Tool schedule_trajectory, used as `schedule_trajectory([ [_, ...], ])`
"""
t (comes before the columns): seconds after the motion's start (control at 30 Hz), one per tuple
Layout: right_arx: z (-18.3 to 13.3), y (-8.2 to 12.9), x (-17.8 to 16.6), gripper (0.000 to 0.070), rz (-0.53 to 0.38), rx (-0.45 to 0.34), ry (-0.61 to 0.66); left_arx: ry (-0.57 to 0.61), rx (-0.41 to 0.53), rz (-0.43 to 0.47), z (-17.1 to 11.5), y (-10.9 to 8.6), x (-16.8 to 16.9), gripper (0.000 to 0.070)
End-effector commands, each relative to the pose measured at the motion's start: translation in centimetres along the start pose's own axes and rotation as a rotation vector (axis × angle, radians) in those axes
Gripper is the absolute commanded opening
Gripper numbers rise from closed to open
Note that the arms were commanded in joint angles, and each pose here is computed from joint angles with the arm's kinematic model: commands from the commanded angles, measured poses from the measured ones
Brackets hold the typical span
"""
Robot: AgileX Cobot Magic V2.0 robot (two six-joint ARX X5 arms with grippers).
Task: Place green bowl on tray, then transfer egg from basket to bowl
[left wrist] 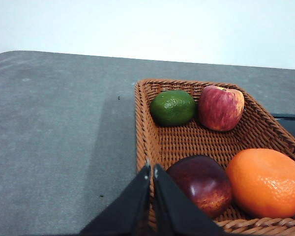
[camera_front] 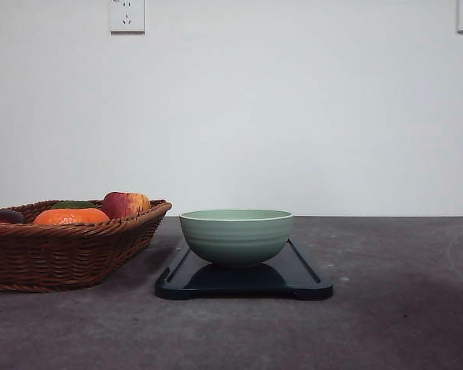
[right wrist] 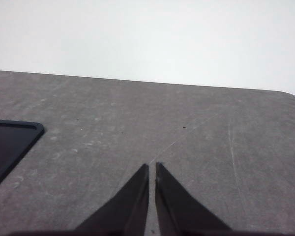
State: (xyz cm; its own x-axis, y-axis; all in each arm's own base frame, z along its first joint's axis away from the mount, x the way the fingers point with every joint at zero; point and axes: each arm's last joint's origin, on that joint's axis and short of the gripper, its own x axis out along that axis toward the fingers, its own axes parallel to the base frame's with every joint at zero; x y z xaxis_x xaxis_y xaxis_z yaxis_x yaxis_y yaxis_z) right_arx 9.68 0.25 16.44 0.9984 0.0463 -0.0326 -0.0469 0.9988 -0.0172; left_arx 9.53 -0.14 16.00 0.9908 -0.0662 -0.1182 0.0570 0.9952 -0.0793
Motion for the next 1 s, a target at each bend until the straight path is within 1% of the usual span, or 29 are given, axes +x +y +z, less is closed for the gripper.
schedule_trajectory([
  [0.0,-0.07,-0.01,0.04,0.0016,-0.004,0.014,-0.003,0.007,0.006,0.006,-0.52,0.07,0.17,0.0000],
  [0.97,-0.07,-0.01,0.04,0.0016,-0.004,0.014,-0.003,0.007,0.006,0.006,-0.52,0.07,0.17,0.0000],
])
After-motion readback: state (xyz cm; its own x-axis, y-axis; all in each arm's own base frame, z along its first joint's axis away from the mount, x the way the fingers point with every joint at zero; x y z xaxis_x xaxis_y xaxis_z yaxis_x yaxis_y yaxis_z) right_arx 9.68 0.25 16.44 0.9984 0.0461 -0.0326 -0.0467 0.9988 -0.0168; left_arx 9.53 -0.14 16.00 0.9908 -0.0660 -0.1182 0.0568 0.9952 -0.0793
